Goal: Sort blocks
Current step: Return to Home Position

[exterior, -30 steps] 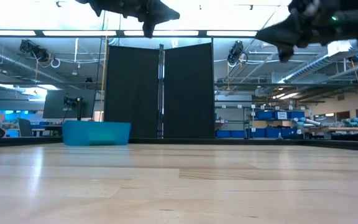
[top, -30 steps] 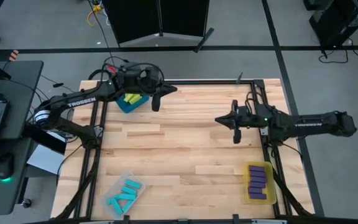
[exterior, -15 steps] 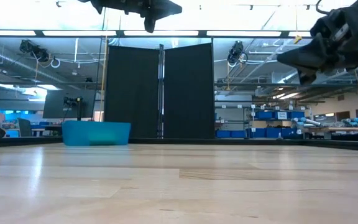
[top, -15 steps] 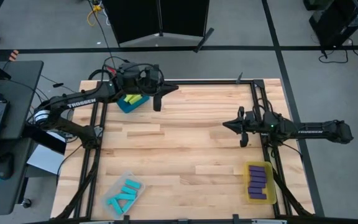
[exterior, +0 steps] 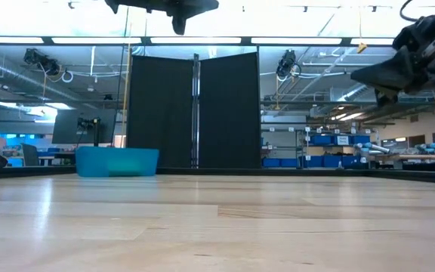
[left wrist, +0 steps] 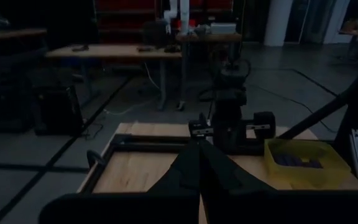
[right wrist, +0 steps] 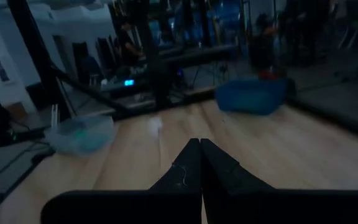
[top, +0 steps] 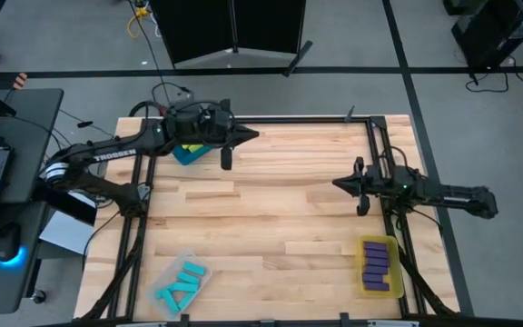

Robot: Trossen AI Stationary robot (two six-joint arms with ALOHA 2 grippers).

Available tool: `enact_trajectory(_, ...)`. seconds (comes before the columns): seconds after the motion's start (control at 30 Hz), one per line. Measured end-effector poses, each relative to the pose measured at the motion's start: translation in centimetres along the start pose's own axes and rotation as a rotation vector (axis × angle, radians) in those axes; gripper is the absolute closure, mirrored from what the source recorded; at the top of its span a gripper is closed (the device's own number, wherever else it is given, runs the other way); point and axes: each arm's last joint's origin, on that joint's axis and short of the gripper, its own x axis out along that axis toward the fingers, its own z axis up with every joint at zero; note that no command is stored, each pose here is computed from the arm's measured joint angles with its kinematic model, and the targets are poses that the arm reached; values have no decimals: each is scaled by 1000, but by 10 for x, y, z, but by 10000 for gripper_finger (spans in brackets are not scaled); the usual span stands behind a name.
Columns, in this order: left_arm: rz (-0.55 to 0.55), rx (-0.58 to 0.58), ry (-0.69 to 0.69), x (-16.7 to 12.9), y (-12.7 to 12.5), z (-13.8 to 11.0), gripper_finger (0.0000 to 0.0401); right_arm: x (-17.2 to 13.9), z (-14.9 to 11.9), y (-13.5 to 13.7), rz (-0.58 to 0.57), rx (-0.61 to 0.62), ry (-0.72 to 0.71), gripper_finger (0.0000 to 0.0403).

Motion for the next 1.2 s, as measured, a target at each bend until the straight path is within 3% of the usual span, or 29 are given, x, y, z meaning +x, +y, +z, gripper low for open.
enact_trajectory(0.37, 39, 33, -58, -47, -20, -34, 399, -2, 2, 0, -13, -34, -35, 400)
enact_trajectory(0.7, 107, 39, -133, -106, -49, -91, 399, -2, 2, -1, -27, 31, -35, 392)
enact_trajectory(1.2, 53, 7, -212, -158, -68, -171, 397, -1, 2, -2, -50, -354, -16, 385)
